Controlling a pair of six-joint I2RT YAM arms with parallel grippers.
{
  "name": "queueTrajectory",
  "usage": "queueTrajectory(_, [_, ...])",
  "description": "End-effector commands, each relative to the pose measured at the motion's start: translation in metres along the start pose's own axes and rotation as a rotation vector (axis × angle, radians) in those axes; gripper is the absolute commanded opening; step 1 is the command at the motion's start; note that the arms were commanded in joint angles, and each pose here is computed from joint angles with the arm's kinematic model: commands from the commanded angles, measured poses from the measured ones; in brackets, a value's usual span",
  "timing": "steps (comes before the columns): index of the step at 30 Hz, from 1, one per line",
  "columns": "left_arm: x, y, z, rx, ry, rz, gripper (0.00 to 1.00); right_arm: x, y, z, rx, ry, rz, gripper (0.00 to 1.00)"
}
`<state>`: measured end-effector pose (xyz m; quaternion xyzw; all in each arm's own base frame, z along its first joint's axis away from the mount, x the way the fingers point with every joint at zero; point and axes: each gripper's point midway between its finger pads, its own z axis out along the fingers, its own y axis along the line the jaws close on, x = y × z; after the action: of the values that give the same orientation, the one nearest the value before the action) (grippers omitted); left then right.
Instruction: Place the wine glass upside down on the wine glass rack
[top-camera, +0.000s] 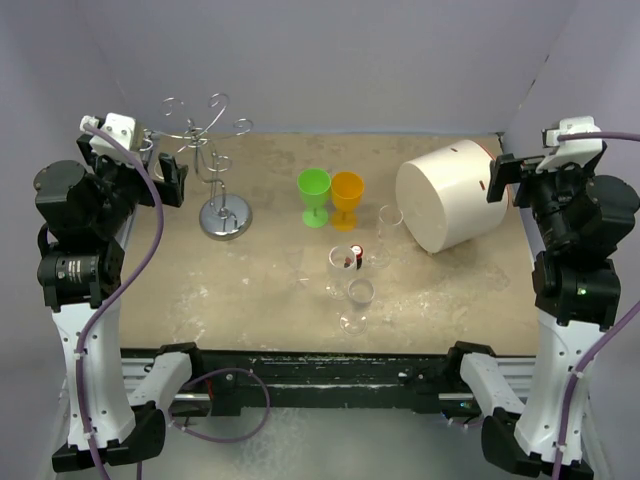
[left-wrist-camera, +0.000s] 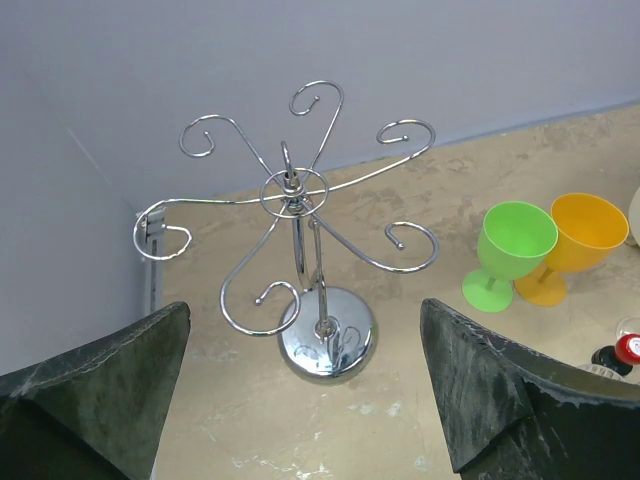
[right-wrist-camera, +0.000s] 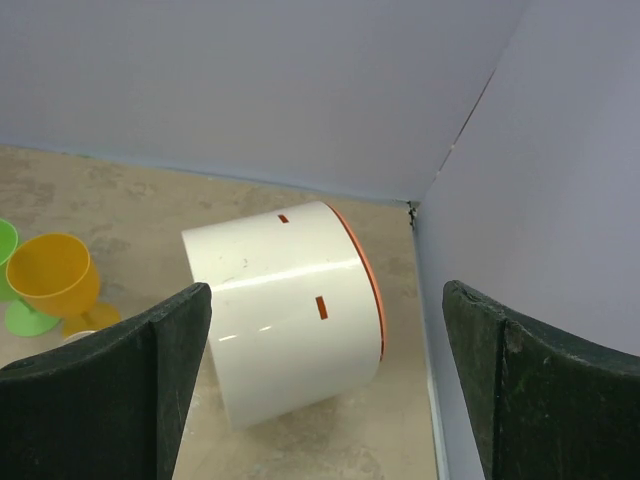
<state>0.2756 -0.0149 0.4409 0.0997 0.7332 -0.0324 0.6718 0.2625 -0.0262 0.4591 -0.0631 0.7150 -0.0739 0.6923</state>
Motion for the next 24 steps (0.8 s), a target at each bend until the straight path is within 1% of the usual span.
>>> queueTrajectory(1, [-0.014, 0.002, -0.002, -0.007, -0.048, 0.015, 0.99, -0.007, -0.002, 0.0, 0.001, -0.031, -0.012, 1.0])
queueTrajectory(8, [-0.017, 0.009, -0.007, -0.051, -0.05, 0.01, 0.99, -0.006, -0.001, -0.002, -0.004, -0.033, -0.01, 1.0])
queueTrajectory(16, [-0.018, 0.011, -0.007, -0.058, -0.049, 0.022, 0.99, -0.007, 0.0, -0.001, -0.025, -0.031, -0.011, 1.0])
queueTrajectory(20, [-0.023, 0.004, -0.008, -0.009, -0.052, 0.047, 0.99, -0.008, 0.002, -0.001, -0.042, -0.028, -0.036, 1.0])
queueTrajectory(24, [-0.025, -0.006, -0.003, 0.052, -0.051, 0.044, 0.99, -0.006, 0.014, -0.002, -0.121, -0.026, -0.074, 1.0])
